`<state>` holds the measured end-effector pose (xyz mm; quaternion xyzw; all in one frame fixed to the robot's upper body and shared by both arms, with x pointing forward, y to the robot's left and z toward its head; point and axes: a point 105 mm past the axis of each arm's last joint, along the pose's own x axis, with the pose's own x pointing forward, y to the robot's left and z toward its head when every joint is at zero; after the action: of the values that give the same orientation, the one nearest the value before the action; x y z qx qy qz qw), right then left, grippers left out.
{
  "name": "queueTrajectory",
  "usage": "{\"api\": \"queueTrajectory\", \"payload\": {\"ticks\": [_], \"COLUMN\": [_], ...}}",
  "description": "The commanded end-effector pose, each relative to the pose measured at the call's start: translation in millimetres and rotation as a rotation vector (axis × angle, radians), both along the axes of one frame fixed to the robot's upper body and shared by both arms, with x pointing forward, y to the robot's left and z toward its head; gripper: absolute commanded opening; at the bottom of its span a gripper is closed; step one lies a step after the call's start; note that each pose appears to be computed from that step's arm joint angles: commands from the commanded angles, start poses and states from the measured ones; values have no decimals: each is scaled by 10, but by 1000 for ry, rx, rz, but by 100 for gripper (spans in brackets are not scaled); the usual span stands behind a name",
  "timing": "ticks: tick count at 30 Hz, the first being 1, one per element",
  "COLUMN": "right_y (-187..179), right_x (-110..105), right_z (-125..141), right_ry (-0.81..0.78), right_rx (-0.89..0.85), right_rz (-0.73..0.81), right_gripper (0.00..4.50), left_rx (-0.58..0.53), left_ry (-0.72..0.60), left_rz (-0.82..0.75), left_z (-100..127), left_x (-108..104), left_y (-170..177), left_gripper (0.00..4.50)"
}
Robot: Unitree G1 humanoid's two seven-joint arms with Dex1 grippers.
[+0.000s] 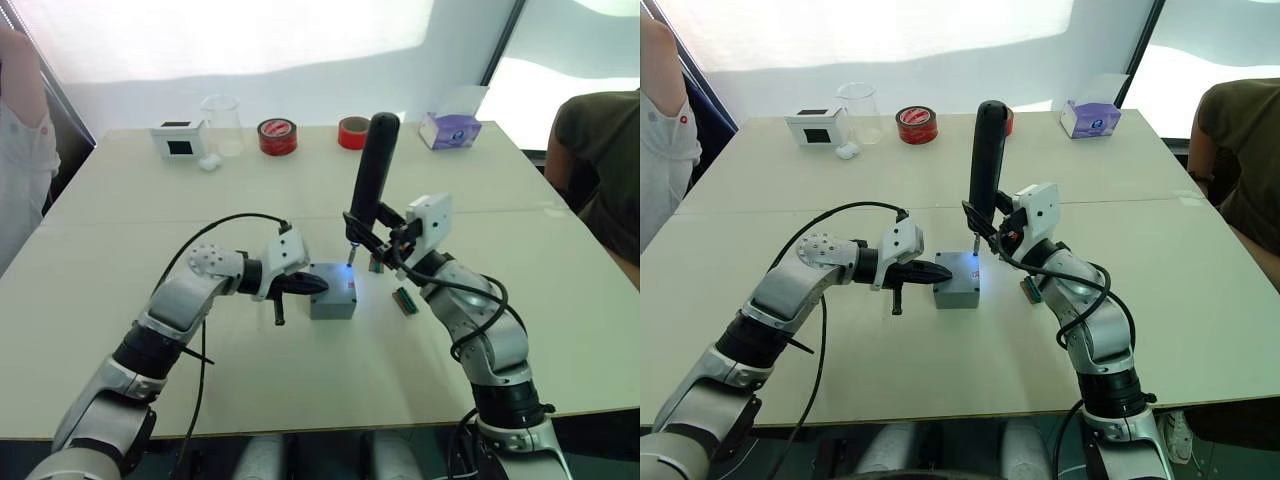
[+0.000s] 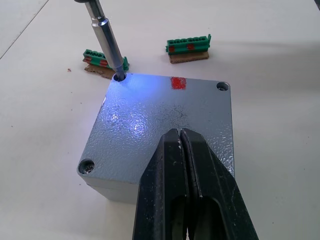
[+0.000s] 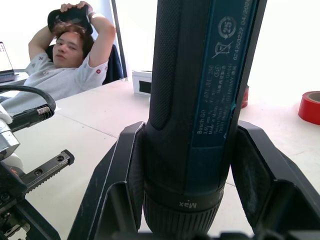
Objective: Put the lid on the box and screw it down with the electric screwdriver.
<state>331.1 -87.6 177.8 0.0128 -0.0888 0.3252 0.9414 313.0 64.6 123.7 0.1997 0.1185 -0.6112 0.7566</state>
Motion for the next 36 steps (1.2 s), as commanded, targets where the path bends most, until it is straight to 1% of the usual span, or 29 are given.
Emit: {"api": "queueTrajectory", "payload": {"ticks": [1, 19, 25, 26, 27, 28, 30, 31, 32, 33, 34, 36], "right_y": [-60, -64, -96, -108, -131, -175, -237, -277, -300, -391, -481, -598], "right_x": [3, -23, 11, 15, 16, 17, -9, -17, -27, -8, -2, -14], "right_z": [-529, -547, -319, -250, -112, 111, 430, 626, 745, 1022, 1242, 1483], "right_ry": [193, 183, 117, 98, 63, 15, -46, -70, -80, -92, -92, -70], "right_rx": [-58, -75, -53, -51, -49, -44, -39, -13, 4, 68, 119, 170], "right_rz": [-25, -17, -15, -13, -5, 5, 22, 28, 34, 21, 10, 0], "right_gripper": [185, 185, 185, 185, 185, 185, 185, 185, 185, 185, 185, 185], "left_rx": [38, 36, 33, 31, 27, 16, -6, -38, -60, -141, -215, -302], "left_ry": [31, 34, 35, 36, 38, 43, 49, 52, 54, 68, 80, 100], "left_rz": [12, 12, 15, 15, 17, 22, 32, 41, 47, 69, 79, 82], "left_z": [-116, -116, -119, -122, -122, -113, -92, -54, -27, 89, 205, 345], "left_x": [-5, -9, -3, -3, -2, 2, 10, 18, 22, 39, 39, 16], "left_y": [31, 22, 21, 20, 25, 36, 56, 68, 75, 94, 116, 158], "left_gripper": [0, 0, 0, 0, 0, 0, 0, 0, 0, 0, 0, 0]}}
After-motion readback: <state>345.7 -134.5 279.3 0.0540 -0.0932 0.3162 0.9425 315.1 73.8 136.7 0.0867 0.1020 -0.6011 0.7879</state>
